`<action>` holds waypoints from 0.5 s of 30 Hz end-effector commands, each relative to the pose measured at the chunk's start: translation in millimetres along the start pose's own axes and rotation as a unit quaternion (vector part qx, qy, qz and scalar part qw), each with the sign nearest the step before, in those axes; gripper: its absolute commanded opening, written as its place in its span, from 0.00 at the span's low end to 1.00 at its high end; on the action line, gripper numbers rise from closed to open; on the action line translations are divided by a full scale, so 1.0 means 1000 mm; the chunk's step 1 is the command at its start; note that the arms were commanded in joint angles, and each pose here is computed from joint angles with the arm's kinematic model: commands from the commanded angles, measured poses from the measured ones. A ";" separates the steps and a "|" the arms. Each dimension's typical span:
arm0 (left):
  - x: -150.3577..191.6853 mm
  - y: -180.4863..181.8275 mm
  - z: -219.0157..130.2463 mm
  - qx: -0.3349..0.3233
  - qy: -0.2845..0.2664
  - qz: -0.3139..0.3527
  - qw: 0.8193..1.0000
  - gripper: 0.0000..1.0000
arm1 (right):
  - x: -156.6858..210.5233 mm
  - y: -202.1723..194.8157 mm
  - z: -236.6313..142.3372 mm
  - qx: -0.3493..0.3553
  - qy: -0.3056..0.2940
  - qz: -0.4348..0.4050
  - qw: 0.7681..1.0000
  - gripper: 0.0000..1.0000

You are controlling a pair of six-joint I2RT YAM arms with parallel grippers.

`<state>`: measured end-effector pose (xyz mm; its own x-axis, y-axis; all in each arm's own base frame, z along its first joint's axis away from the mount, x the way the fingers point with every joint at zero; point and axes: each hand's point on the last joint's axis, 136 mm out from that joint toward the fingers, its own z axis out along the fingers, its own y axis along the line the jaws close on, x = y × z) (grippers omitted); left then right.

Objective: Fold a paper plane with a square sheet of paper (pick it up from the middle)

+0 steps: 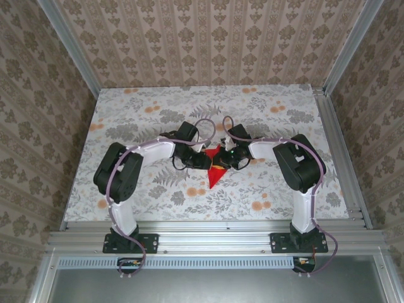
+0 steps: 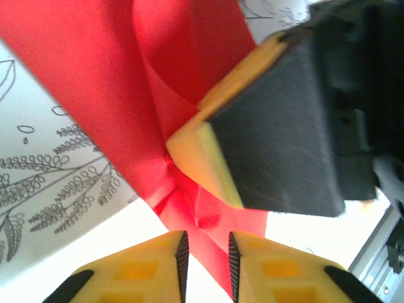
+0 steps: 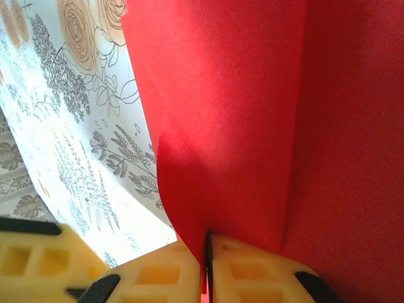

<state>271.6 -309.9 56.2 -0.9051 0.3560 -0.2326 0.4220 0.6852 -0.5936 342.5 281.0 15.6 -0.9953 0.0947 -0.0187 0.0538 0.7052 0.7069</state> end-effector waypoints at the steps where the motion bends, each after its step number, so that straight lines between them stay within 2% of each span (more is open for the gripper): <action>1: 0.004 -0.009 -0.005 0.006 -0.013 -0.014 1.000 0.32 | 0.010 -0.023 0.011 0.024 0.014 0.016 0.999 0.15; 6: 0.014 -0.014 0.001 0.006 -0.008 -0.025 1.000 0.35 | 0.010 -0.021 0.011 0.018 0.015 0.016 1.000 0.15; 15: 0.019 -0.013 0.018 0.014 -0.003 -0.035 0.999 0.34 | 0.011 -0.020 0.011 0.011 0.016 0.018 1.000 0.14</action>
<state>246.6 -320.1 50.1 -0.9256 0.3207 -0.2008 0.3734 0.6879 -0.6224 343.9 283.1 16.1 -0.9952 0.0932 -0.0289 0.0441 0.6934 0.7192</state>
